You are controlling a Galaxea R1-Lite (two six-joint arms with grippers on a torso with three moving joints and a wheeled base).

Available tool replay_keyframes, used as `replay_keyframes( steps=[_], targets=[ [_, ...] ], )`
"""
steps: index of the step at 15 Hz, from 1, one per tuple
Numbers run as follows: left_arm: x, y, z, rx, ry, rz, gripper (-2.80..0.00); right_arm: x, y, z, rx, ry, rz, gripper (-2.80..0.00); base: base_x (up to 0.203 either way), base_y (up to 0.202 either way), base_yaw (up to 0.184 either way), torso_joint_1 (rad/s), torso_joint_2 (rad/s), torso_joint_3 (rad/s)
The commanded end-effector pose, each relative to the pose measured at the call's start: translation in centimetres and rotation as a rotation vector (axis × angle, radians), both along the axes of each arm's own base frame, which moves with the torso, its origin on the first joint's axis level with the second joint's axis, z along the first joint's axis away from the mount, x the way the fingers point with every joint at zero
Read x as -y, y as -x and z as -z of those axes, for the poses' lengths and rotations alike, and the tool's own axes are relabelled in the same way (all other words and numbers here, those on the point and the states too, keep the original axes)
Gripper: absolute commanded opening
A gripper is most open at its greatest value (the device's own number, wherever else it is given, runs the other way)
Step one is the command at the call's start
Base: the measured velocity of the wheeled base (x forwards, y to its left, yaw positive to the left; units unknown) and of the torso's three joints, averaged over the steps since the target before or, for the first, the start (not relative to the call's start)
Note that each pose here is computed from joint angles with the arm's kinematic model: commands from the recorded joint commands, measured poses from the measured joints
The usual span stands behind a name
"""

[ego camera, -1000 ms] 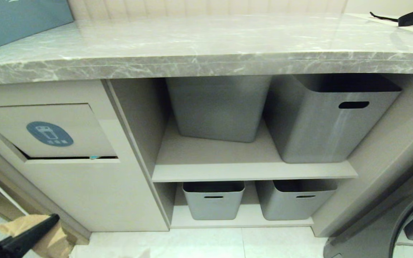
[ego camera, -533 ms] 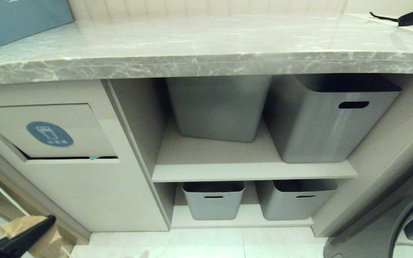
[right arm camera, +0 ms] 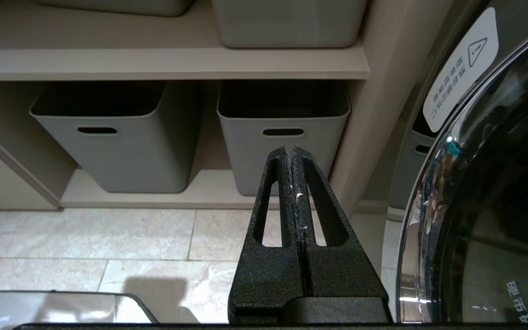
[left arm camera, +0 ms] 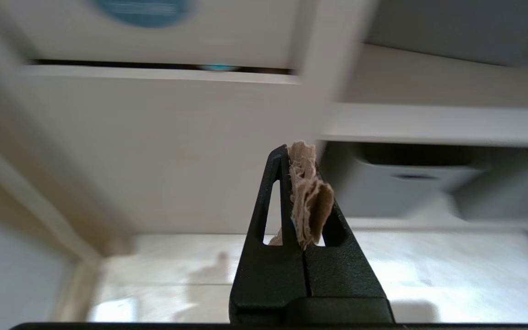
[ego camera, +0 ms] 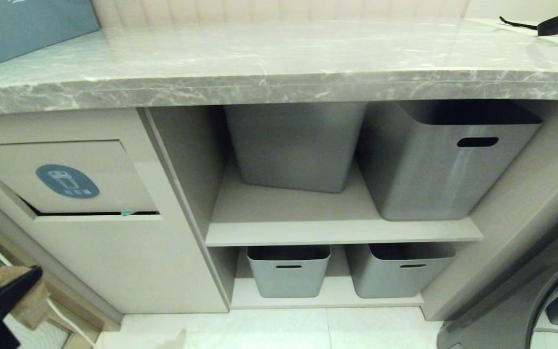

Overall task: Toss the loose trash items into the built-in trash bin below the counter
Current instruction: Put the garbage in the trash can

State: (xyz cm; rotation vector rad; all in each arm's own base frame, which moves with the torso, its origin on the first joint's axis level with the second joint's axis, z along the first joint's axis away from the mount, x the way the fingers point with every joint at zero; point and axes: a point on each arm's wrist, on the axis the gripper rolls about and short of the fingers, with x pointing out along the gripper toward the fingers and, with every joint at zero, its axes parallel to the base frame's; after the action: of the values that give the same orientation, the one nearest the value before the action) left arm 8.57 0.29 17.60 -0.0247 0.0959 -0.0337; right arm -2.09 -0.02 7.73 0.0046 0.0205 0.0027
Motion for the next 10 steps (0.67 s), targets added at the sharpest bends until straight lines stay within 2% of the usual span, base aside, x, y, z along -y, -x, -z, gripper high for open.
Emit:
replay_keyframes(
  steps=[1, 3, 5, 7, 9, 10],
  targets=[
    [-0.3, -0.9, 0.0, -0.028, -0.016, -0.077, -2.80, 0.0, 0.2, 0.1, 0.027, -0.002, 0.001, -2.80, 0.000, 0.000, 0.000, 0.000, 0.00, 0.000],
    [-0.6, -2.4, 0.6, -0.102, -0.023, -0.125, -2.80, 0.0, 0.2, 0.1, 0.028, -0.002, 0.001, -2.80, 0.000, 0.000, 0.000, 0.000, 0.00, 0.000],
    [-1.8, -4.4, 0.9, -0.168, -0.007, -0.212, -2.80, 0.0, 0.2, 0.1, 0.028, -0.002, 0.001, -2.80, 0.000, 0.000, 0.000, 0.000, 0.00, 0.000],
    [-3.2, -7.4, 2.0, -0.243, 0.017, -0.262, -2.80, 0.0, 0.2, 0.1, 0.028, -0.002, 0.001, -2.80, 0.000, 0.000, 0.000, 0.000, 0.00, 0.000],
    [-4.6, -10.8, 3.2, -0.219, 0.036, -0.268, -2.80, 0.0, 0.2, 0.1, 0.028, -0.002, 0.001, -2.80, 0.000, 0.000, 0.000, 0.000, 0.00, 0.000],
    [-5.3, -12.5, 3.8, -0.167, 0.040, -0.258, -2.80, 0.0, 0.2, 0.1, 0.028, -0.002, 0.001, -2.80, 0.000, 0.000, 0.000, 0.000, 0.00, 0.000]
  ],
)
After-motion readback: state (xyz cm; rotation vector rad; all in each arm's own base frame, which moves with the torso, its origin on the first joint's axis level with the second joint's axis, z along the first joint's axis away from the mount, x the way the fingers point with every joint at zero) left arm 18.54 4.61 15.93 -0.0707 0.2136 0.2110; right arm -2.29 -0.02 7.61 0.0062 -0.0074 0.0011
